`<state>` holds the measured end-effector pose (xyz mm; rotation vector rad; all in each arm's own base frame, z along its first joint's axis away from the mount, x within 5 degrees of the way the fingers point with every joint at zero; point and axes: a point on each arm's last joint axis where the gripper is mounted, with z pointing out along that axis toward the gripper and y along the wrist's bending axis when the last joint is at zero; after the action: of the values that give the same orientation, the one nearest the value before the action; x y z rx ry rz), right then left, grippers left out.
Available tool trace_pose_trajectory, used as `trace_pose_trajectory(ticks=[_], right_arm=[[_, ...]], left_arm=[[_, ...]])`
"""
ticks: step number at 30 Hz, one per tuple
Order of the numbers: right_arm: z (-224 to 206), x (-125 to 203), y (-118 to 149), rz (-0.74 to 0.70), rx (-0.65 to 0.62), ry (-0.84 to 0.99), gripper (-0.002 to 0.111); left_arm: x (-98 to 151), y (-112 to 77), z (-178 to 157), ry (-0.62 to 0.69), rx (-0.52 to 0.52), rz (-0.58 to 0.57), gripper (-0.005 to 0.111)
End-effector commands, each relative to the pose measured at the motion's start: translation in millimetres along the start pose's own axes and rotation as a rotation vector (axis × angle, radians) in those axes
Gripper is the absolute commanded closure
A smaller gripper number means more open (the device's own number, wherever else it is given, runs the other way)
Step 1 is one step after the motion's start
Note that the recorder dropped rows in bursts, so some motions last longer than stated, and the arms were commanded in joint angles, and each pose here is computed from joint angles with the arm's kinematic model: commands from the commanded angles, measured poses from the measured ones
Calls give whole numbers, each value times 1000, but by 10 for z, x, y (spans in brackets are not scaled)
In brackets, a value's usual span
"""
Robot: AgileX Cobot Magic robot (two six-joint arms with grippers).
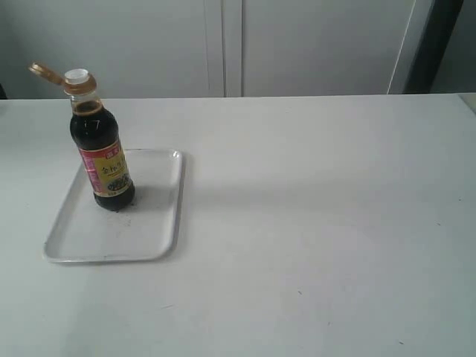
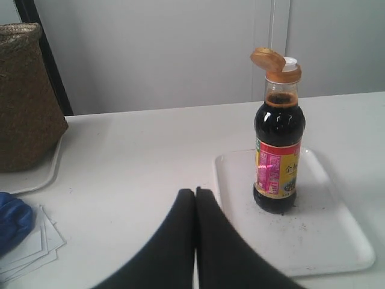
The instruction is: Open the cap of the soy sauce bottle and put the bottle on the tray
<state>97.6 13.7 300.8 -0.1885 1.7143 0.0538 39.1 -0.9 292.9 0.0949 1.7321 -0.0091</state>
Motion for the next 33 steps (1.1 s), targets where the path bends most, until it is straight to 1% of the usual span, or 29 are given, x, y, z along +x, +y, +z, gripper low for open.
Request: trace_pose_trajectory(ticks=[1, 6, 9, 12, 14, 15, 21, 24, 33], right_arm=[[-10, -1, 0, -2, 2, -13, 108], [-10, -2, 0, 1, 2, -14, 108], [-10, -2, 0, 1, 2, -14, 108], [-10, -2, 0, 1, 2, -14, 108], [-10, -2, 0, 1, 2, -14, 108], [-10, -2, 0, 1, 2, -14, 108], [-10, -2, 0, 1, 2, -14, 108], [-10, -2, 0, 1, 2, -14, 108], [-10, -2, 0, 1, 2, -14, 108]], left_arm=[[20, -4, 2, 4, 6, -1, 107], [23, -4, 2, 6, 6, -1, 107], [24, -34, 1, 7, 37, 32, 107], [28, -35, 1, 11, 39, 33, 107], [90, -38, 20, 26, 38, 33, 107], [187, -42, 41, 29, 38, 33, 107], [488, -53, 82, 21, 15, -2, 107], [694, -63, 163, 81, 8, -26, 107], [1024, -86, 280, 151, 18, -52, 107]])
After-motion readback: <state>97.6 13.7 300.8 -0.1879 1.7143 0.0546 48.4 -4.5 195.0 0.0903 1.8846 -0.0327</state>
